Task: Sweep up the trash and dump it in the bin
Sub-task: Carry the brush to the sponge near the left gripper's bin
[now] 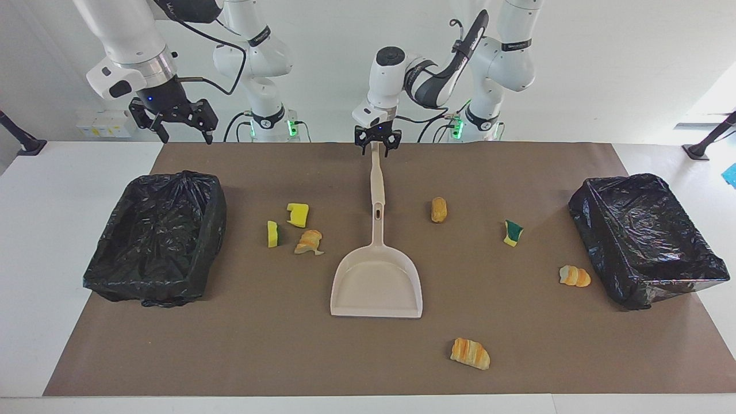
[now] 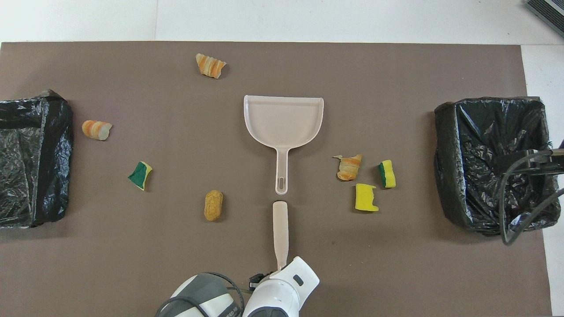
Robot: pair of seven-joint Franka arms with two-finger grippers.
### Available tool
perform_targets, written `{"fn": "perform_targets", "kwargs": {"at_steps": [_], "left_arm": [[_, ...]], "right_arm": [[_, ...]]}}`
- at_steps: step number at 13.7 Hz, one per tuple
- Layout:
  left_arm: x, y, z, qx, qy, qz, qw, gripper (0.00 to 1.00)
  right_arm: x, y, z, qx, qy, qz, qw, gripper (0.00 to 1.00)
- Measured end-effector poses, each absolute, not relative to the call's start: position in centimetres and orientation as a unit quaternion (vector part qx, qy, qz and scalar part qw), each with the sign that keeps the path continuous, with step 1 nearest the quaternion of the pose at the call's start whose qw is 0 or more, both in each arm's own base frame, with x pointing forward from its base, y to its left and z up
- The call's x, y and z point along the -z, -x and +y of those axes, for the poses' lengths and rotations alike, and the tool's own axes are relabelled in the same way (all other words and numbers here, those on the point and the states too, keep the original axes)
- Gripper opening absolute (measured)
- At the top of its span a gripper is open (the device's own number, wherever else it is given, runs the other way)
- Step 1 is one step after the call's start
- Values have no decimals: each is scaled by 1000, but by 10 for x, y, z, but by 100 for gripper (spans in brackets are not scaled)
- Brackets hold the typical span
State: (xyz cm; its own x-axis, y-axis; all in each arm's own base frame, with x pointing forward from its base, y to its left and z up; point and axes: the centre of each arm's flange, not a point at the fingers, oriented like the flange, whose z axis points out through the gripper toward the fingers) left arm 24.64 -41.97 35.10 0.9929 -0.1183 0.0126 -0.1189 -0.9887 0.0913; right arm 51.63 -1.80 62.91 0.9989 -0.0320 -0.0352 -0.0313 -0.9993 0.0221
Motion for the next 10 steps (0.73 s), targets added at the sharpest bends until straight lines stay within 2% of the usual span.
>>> {"fn": "perform_targets", "kwargs": {"at_steps": [2,10], "left_arm": [[-350,-249,-418,-5,-997,-59,43,27],[-363,-281,-402,-7,-999,-38,20,25]], "right_arm": [[-629,-516,-18,18,-1000,-16,11,100],[-629,-516,-18,18,-1000,-16,11,100]]}}
